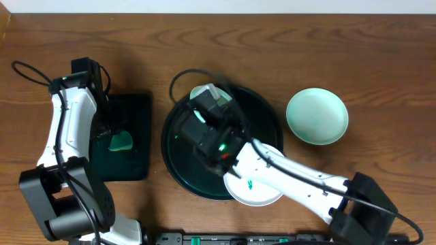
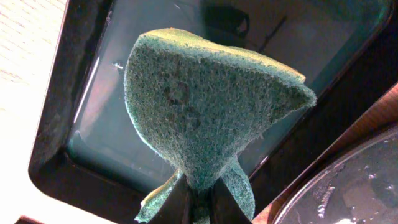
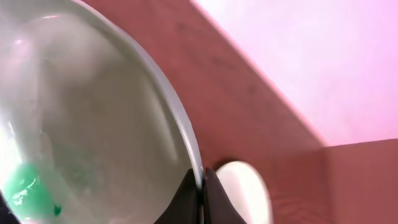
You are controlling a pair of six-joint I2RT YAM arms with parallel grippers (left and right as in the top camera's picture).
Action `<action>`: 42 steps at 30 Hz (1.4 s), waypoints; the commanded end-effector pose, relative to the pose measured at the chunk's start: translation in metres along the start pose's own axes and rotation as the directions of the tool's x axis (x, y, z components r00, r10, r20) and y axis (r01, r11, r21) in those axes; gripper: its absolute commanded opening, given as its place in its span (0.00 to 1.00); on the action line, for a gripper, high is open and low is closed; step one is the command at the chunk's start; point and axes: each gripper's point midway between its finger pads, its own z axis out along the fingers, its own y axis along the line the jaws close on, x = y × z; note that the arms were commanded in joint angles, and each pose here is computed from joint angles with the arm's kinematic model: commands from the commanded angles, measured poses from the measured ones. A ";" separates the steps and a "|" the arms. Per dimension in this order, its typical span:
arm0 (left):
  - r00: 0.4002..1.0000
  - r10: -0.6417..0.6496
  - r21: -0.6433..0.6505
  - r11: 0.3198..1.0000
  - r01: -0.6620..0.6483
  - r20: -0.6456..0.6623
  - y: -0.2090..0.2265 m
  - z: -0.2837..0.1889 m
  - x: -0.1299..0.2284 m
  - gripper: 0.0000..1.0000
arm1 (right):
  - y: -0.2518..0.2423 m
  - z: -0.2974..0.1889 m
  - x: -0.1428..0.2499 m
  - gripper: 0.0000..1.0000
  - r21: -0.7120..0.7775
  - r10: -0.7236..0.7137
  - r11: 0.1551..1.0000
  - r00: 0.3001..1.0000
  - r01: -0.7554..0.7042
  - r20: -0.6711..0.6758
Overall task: Clean dirty plates on tray and stack at the side
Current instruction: 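Carry the plate with the right gripper and stack it on the side plate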
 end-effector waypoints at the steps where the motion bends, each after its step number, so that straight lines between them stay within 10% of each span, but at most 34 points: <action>1: 1.000 0.015 0.000 1.000 -0.015 0.009 0.001 -0.003 0.000 0.07 | -0.030 -0.017 -0.014 0.01 0.147 0.012 0.989 0.998 -0.021 0.061; 8: 0.998 0.013 0.014 1.000 -0.014 0.054 0.002 -0.019 0.000 0.07 | -0.034 -0.010 -0.017 0.01 -0.153 0.271 0.951 0.963 -0.269 -0.005; 14: 0.993 0.009 0.034 0.999 -0.013 0.121 0.003 -0.043 0.002 0.07 | -0.086 0.000 -0.017 0.01 -0.482 0.525 0.686 0.829 -0.546 -0.193; 26: 0.990 0.007 0.039 0.999 -0.013 0.142 0.005 -0.053 0.006 0.07 | -0.198 0.071 0.156 0.01 -0.084 0.657 0.542 0.484 -0.836 -0.578; 42: 0.989 0.014 0.037 0.999 -0.020 0.145 0.005 -0.053 0.005 0.08 | -0.146 0.149 0.278 0.01 0.120 0.606 0.506 0.253 -0.854 -0.754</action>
